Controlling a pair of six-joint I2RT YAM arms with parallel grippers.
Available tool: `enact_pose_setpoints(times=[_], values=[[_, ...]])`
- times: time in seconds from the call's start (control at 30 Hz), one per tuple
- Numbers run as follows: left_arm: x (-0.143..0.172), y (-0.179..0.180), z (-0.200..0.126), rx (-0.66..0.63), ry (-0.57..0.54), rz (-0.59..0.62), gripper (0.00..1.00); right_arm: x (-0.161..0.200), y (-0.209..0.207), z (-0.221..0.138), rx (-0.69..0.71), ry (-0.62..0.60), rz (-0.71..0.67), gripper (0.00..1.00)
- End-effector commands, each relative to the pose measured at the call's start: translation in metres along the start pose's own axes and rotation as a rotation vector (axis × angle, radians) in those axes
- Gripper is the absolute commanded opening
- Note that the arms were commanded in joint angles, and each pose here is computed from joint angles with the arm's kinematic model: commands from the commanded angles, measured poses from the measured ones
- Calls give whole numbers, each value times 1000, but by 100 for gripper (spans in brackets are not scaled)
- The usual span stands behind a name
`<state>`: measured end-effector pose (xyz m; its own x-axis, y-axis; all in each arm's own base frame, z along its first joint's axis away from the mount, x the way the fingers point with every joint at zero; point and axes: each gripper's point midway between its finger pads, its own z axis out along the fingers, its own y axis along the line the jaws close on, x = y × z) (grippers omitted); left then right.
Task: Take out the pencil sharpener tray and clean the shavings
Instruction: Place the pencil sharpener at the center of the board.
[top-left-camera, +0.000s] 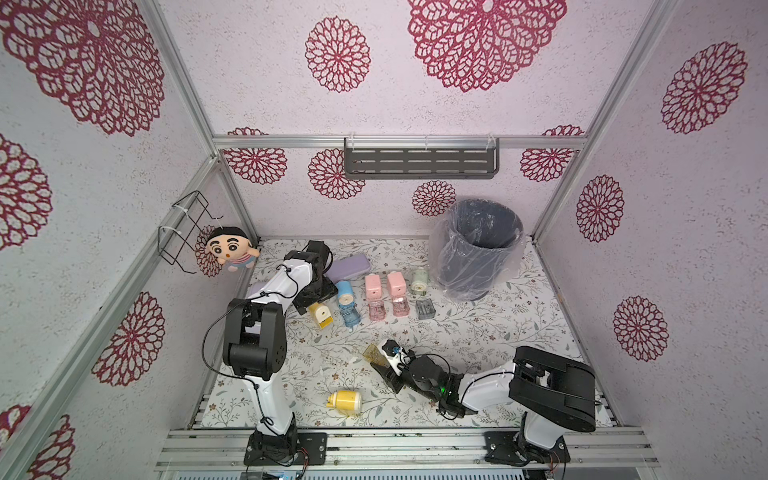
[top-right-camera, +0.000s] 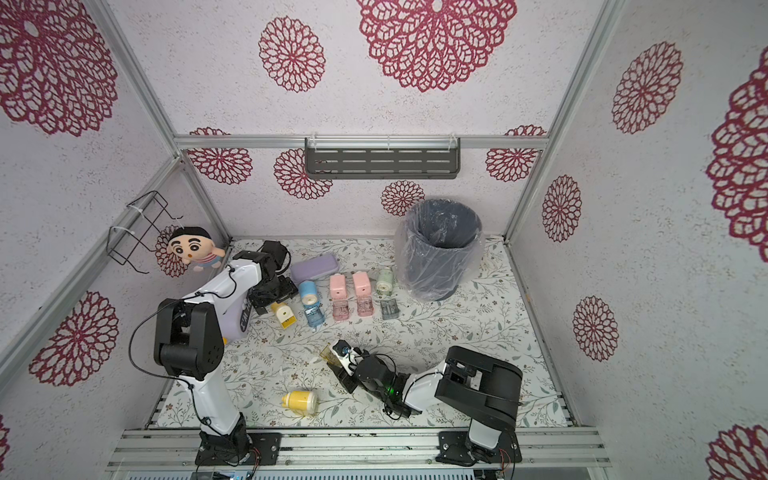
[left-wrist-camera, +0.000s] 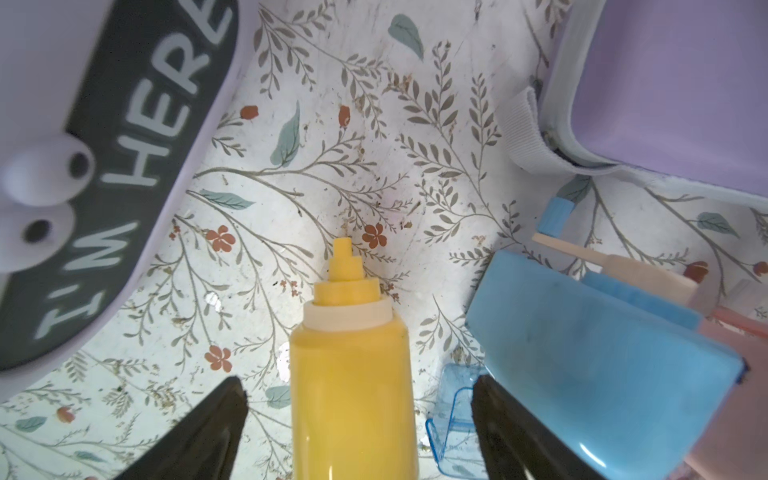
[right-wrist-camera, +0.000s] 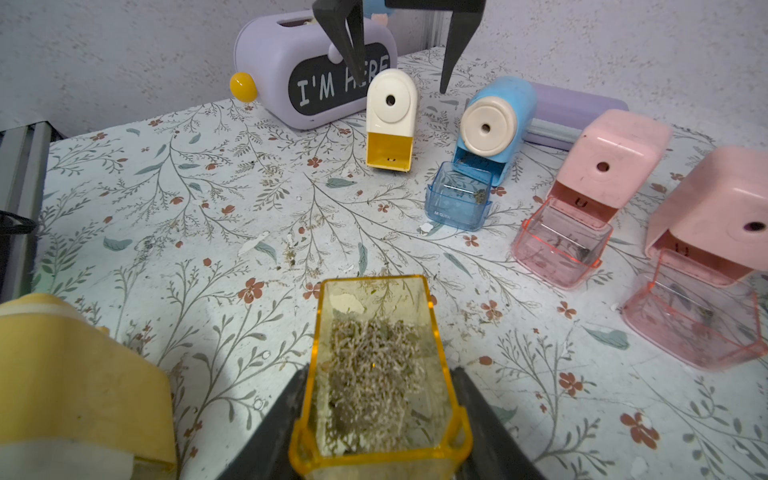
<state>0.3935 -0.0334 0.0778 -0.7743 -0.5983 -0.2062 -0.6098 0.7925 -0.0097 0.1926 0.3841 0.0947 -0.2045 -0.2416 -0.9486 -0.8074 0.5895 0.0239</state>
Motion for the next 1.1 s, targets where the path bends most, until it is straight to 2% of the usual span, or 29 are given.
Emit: enact_pose_setpoints(times=[0.0, 0.13, 0.33, 0.4, 0.53, 0.63, 0.8, 1.07], values=[[5, -4, 11, 18, 46, 3, 85, -16, -3, -5, 14, -59, 27, 35], [9, -2, 17, 15, 55, -5, 75, -16, -4, -5, 17, -61, 28, 35], [13, 3, 15, 8, 46, -15, 49, -15, -4, -5, 18, -63, 29, 34], [13, 5, 11, 0, 25, -16, 43, -15, -4, -5, 19, -61, 29, 34], [9, 9, 2, -25, -41, -15, 42, -15, -4, -4, 15, -63, 30, 34], [3, 14, -4, -73, -132, -8, 42, -16, -3, -3, 13, -66, 31, 34], [0, 16, 4, -119, -228, 20, 42, -16, -3, -5, 12, -66, 33, 33], [14, 8, 21, -77, -223, 24, 48, -15, -5, -8, 20, -67, 33, 33]])
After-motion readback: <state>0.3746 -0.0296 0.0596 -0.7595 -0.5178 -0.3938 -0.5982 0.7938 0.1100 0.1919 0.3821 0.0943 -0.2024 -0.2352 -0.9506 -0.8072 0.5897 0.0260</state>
